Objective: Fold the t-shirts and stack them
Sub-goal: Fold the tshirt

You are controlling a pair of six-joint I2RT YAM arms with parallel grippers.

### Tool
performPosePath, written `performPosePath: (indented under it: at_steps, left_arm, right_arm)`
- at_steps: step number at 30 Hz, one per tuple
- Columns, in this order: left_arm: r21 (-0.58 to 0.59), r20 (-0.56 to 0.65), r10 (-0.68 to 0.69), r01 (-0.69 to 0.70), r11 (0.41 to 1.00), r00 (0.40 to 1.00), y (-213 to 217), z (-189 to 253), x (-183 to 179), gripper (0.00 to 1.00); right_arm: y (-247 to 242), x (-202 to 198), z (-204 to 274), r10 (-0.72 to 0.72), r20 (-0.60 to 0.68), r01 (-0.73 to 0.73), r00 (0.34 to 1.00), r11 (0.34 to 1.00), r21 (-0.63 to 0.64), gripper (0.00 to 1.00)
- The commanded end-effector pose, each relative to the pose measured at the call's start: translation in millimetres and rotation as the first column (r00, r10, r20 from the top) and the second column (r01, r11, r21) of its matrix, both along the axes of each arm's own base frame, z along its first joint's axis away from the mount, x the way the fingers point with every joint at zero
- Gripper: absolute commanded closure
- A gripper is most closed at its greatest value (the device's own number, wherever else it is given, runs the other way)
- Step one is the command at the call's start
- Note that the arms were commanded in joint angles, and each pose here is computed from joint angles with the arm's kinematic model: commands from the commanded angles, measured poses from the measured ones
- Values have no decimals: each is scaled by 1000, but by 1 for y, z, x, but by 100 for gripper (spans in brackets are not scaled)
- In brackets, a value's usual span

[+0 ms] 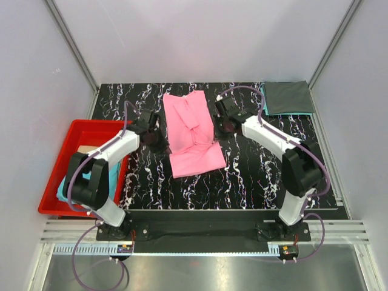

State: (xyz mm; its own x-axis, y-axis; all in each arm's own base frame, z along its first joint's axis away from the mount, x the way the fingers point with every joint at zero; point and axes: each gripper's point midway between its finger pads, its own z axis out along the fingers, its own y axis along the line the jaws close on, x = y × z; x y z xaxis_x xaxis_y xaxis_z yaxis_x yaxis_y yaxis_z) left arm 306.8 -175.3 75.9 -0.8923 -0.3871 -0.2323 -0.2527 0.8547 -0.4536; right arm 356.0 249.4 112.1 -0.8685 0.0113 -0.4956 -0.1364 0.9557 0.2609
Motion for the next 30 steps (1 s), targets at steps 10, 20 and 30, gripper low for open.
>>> performPosePath:
  at_steps: [10,20,30]
  left_arm:
    - [-77,74,6,-1,997,997,15,32,102,100]
    - [-67,13,41,-40,997,999,26,7,133,100]
    - [12,76,74,-75,997,994,42,29,166,73]
  right_arm:
    - [13,96,10,109,59,-112,992,993,48,100]
    - [15,136,-5,108,48,-111,993,991,71,98]
    - [15,168,9,78,75,-84,994,993,78,67]
